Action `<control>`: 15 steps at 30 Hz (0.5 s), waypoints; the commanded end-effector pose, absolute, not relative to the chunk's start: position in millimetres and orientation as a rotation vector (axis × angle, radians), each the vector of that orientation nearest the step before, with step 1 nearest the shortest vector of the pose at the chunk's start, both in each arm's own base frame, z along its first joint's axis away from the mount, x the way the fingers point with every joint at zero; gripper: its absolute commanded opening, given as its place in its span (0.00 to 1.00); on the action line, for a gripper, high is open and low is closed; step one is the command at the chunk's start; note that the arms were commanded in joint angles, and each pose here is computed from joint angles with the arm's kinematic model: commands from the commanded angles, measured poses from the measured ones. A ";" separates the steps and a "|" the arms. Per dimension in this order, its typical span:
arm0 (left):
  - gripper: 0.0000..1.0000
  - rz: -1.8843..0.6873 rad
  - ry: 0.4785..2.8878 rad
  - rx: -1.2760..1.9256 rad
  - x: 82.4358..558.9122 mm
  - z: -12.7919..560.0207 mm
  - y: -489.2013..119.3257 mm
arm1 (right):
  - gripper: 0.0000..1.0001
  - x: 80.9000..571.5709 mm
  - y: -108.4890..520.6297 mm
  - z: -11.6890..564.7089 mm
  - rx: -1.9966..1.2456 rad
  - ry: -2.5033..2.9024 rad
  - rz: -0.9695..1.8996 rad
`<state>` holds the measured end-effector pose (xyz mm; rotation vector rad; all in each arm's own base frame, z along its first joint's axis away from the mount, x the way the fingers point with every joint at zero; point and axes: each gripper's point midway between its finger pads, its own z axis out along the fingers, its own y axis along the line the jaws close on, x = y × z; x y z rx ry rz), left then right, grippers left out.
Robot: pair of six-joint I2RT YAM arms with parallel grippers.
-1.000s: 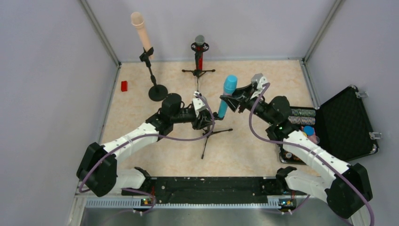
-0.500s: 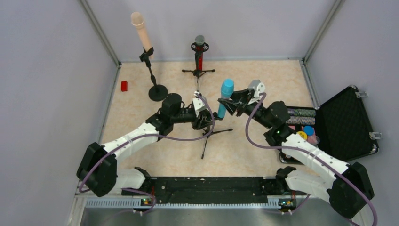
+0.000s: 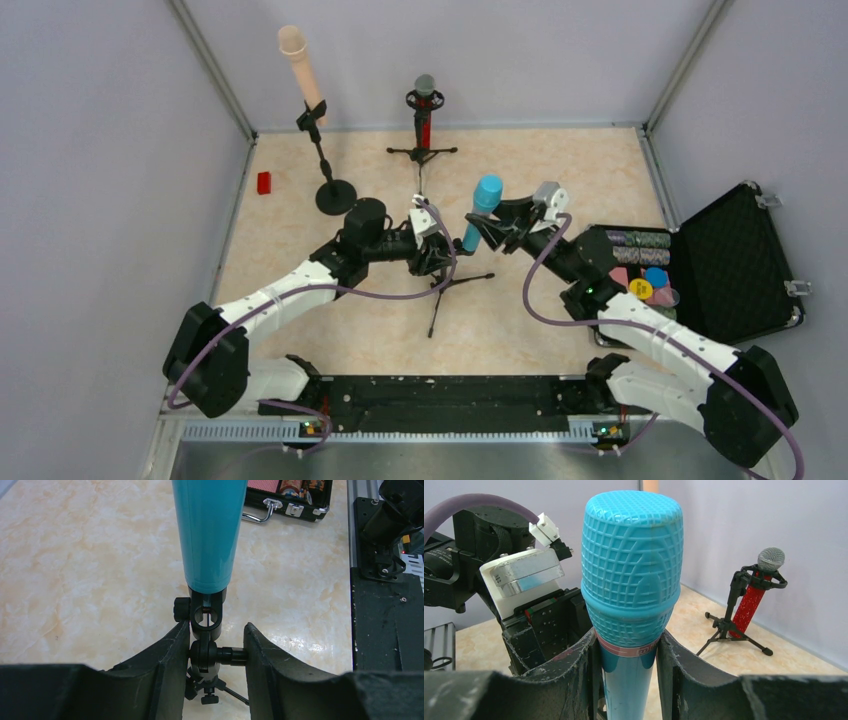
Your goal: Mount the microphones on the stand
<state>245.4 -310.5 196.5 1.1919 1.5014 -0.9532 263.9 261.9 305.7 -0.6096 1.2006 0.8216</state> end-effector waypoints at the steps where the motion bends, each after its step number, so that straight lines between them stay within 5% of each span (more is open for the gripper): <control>1: 0.17 -0.980 1.504 1.204 243.8 198.3 -313.8 | 0.00 251.0 268.7 191.4 -0.735 1.555 0.826; 15: 0.17 -0.979 1.513 1.194 243.1 197.9 -312.3 | 0.00 236.9 268.7 138.8 -0.758 1.695 0.805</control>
